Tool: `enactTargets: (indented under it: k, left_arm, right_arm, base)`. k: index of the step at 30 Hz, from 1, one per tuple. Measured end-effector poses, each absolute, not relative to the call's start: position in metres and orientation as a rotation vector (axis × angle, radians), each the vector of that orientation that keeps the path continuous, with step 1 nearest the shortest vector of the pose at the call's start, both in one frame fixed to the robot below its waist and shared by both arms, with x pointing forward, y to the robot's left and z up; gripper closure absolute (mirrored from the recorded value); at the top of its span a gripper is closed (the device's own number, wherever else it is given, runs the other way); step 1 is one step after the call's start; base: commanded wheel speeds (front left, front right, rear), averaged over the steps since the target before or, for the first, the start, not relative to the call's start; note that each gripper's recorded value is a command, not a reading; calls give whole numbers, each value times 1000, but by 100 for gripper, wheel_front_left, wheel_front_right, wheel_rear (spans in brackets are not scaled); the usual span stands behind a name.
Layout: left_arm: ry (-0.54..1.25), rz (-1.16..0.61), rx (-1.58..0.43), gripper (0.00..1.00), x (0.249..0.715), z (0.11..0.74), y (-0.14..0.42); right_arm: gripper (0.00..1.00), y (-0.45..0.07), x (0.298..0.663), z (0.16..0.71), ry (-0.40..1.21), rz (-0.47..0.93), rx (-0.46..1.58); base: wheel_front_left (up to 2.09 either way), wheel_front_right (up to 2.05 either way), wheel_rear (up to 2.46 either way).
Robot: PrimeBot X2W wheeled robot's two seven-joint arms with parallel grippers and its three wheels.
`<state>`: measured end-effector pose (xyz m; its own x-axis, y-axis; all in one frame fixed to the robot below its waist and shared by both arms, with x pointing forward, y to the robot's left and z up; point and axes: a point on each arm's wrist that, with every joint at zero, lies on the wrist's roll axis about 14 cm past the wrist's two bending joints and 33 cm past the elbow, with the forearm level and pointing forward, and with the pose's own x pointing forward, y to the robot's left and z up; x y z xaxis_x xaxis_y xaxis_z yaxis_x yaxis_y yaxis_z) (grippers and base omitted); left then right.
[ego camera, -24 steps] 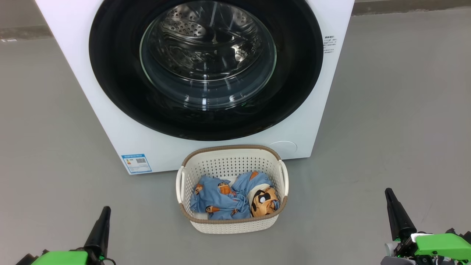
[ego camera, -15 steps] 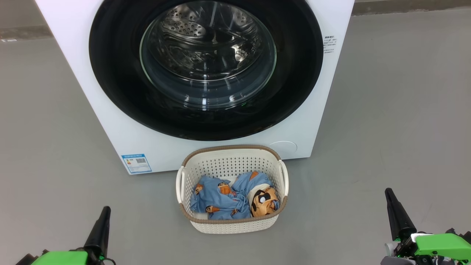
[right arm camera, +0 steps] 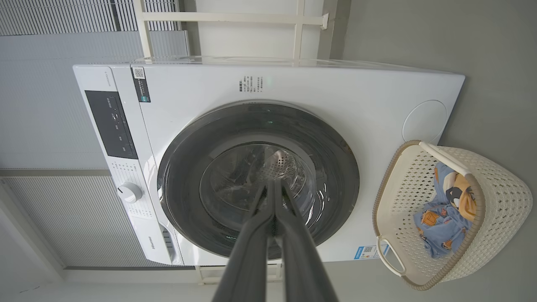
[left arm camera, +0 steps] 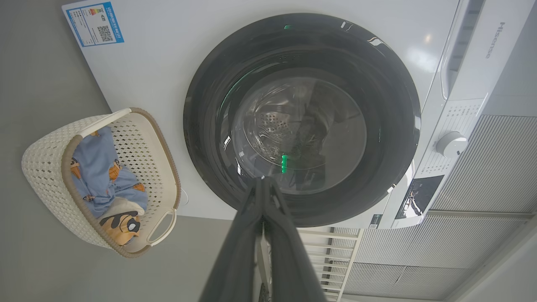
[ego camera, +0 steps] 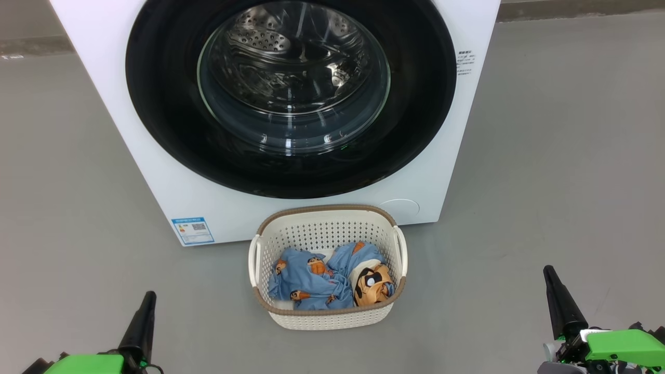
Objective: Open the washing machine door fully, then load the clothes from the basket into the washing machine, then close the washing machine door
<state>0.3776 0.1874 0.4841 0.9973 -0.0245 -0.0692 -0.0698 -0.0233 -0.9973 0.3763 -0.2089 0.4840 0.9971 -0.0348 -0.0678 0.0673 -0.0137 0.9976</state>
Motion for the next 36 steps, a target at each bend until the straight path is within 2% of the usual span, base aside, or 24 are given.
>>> enactTargets:
  k: [12, 13, 18, 36]
  left_arm:
    - [73, 36, -1596, 100, 378, 484, 187]
    - [89, 50, -1600, 0, 375, 478, 186]
    - [165, 125, -1625, 0, 358, 447, 178]
    - [126, 144, -1598, 0, 359, 451, 181]
  right_arm:
    - [100, -209, 376, 484, 25, -81, 1582]
    - [0, -209, 374, 478, 39, -98, 1586]
    - [0, -206, 358, 448, 106, -175, 1601]
    - [0, -212, 358, 456, 55, -187, 1552]
  base:
    - [0, 0, 0]
    - [0, 0, 0]
    - [0, 0, 0]
    - [0, 0, 0]
